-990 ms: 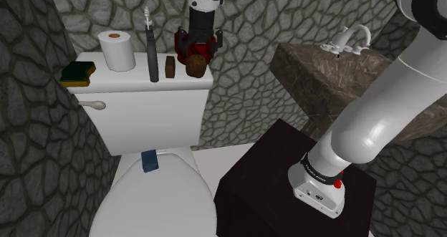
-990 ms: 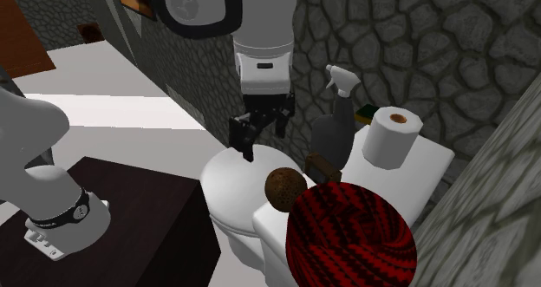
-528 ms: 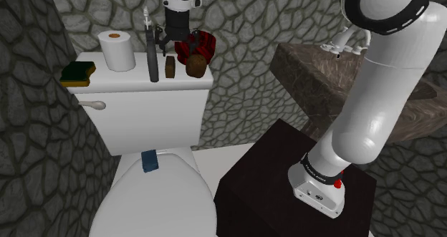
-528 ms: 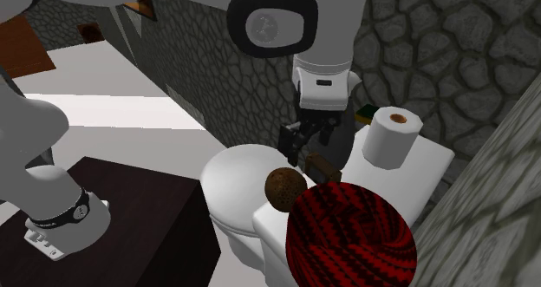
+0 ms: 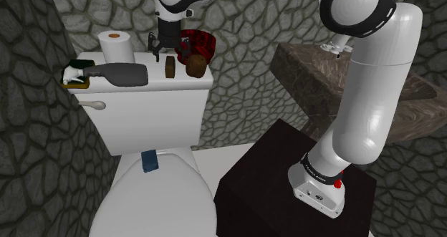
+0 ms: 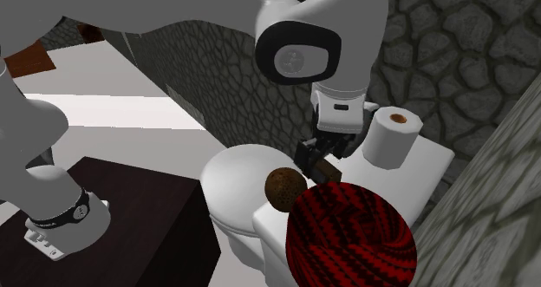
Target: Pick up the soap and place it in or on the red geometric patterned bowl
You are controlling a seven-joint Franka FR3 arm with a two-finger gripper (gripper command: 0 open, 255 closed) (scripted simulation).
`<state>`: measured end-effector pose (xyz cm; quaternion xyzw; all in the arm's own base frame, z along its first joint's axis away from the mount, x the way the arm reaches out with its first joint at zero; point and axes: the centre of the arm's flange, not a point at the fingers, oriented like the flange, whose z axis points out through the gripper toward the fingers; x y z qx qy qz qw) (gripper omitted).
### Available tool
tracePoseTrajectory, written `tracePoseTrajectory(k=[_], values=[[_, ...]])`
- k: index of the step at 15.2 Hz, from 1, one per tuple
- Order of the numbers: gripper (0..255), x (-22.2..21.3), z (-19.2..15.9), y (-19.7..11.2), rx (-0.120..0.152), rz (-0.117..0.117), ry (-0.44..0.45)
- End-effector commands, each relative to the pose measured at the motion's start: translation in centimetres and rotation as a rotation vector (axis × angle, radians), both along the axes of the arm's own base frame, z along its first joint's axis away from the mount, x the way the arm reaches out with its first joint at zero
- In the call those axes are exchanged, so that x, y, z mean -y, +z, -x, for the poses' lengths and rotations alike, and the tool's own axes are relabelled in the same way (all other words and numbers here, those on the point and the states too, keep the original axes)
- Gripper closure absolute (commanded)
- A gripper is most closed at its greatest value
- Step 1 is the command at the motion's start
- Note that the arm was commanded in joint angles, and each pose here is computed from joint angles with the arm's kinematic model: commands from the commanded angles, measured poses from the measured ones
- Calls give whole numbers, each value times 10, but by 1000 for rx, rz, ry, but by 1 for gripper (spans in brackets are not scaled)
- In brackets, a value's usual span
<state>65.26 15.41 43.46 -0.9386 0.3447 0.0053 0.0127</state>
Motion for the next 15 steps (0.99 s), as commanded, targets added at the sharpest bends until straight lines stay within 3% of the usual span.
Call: tracePoseTrajectory(k=[1,10,11,15], values=[[0,0,-1,-11,1,0,0],[0,0,-1,-14,1,0,0],[255,-1,-1,-14,1,0,0],[255,-2,-1,-14,1,0,0]])
